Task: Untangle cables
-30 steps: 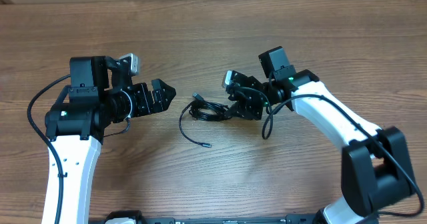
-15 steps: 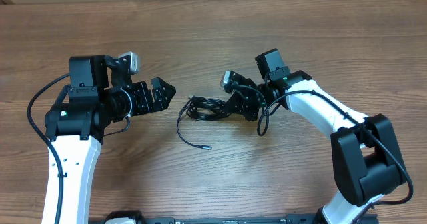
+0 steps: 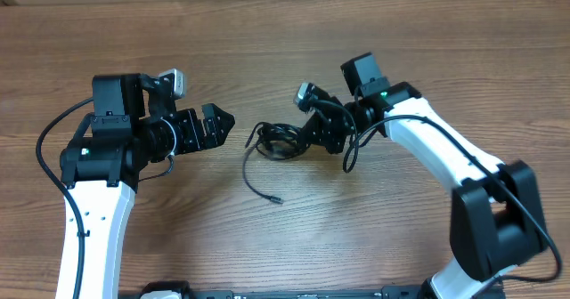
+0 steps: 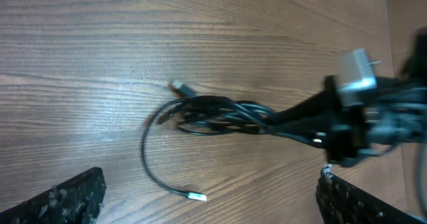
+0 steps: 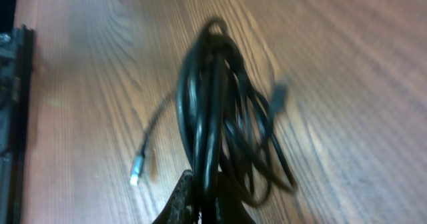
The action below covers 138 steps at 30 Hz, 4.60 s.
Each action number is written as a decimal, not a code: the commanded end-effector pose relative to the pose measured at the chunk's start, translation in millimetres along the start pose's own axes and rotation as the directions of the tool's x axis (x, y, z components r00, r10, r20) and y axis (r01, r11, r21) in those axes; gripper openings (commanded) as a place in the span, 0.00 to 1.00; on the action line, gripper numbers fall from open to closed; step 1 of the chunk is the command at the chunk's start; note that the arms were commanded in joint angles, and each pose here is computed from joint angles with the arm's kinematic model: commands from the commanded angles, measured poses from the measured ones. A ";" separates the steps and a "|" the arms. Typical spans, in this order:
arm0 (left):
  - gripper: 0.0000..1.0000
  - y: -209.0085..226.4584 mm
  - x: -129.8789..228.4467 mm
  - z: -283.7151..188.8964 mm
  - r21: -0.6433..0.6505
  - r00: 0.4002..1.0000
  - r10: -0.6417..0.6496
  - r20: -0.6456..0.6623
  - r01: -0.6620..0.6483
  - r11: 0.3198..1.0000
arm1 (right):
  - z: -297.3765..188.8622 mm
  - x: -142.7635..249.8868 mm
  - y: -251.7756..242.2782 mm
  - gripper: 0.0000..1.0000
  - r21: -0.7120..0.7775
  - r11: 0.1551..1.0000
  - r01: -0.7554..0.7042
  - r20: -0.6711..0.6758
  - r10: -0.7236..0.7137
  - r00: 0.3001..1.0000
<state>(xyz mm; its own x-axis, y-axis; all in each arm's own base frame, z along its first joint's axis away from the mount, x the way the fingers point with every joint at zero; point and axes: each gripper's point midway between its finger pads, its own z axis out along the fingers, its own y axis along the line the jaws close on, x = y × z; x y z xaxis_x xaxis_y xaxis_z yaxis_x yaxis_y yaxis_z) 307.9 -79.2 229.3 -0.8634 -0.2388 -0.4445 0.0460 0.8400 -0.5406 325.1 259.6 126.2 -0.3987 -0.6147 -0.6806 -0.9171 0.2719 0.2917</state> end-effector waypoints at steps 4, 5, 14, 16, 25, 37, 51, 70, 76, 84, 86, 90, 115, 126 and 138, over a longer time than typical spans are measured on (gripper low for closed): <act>1.00 -0.9 -8.0 -3.5 -0.001 0.999 0.026 0.026 -0.026 1.000 | -58.7 -70.1 40.9 0.04 0.053 0.991 0.125 0.142 -0.131 0.981; 1.00 -1.0 -8.1 -3.5 -0.001 0.999 0.026 0.026 -0.026 1.000 | -63.6 -74.9 45.4 0.04 0.058 0.990 0.127 0.153 -0.135 0.979; 1.00 -12.3 -5.7 -2.5 0.056 0.989 0.146 0.020 -0.147 0.988 | -101.8 -109.4 70.6 0.04 0.105 0.990 0.090 0.271 -0.115 0.956; 1.00 -21.0 -3.1 -2.1 0.098 0.978 0.206 0.018 -0.207 0.973 | -107.3 -115.3 73.0 0.04 0.108 0.992 0.067 0.295 -0.096 0.950; 1.00 -65.9 13.8 2.2 0.266 0.918 0.396 0.029 -0.389 0.882 | -117.2 -131.1 73.1 0.04 0.114 0.993 0.022 0.359 -0.061 0.932; 1.00 -77.7 32.6 25.9 0.261 0.860 0.510 -0.030 -0.486 0.834 | -129.4 -141.7 99.9 0.04 0.011 0.999 0.043 0.408 -0.044 0.912; 1.00 -63.4 14.8 40.1 0.166 0.847 0.531 -0.011 -0.523 0.836 | -125.2 -123.6 109.3 0.04 -0.050 0.998 -0.047 0.346 0.061 0.936; 0.15 -67.2 6.8 40.4 0.161 0.839 0.544 0.025 -0.540 0.826 | -128.9 -125.2 135.0 0.04 -0.245 0.958 -0.146 0.324 0.223 0.919; 0.04 -67.2 6.8 40.4 0.161 0.839 0.544 0.025 -0.540 0.826 | -128.8 -125.3 134.5 0.04 -0.244 0.958 -0.153 0.323 0.228 0.918; 0.04 -64.3 8.3 40.7 0.152 0.842 0.540 0.013 -0.535 0.831 | -123.6 -118.2 97.8 0.04 -0.039 0.973 -0.227 0.324 0.227 0.919; 0.04 -61.2 8.9 41.0 0.137 0.844 0.537 0.003 -0.532 0.835 | -124.0 -114.2 81.5 0.04 0.053 0.965 -0.258 0.324 0.227 0.918; 0.04 -57.3 12.6 41.2 0.129 0.848 0.530 -0.018 -0.524 0.842 | -133.2 -103.1 43.8 0.04 0.240 0.908 -0.344 0.338 0.254 0.906; 0.04 -13.8 0.1 -24.3 -0.014 0.918 0.392 0.060 -0.392 0.920 | -300.4 10.3 -96.0 0.04 0.518 0.457 -0.723 0.617 0.386 0.686; 0.04 33.3 -21.7 -65.6 -0.135 0.962 0.196 0.190 -0.172 0.976 | -368.5 80.5 -109.9 0.04 0.513 0.235 -0.826 0.719 0.408 0.562; 0.04 59.4 -32.1 -84.0 -0.160 0.961 0.092 0.262 -0.051 0.986 | -437.5 154.0 -105.3 0.04 0.461 -0.045 -0.886 0.834 0.362 0.415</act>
<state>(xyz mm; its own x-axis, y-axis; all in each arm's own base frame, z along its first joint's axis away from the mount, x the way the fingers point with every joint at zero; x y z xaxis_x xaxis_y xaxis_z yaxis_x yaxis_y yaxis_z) 296.5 11.9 259.2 -0.7263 -0.2422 -0.6433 0.0347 0.9218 -0.3862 366.7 -167.2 256.3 -0.5638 0.4635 -0.6836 0.3457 0.8841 0.3143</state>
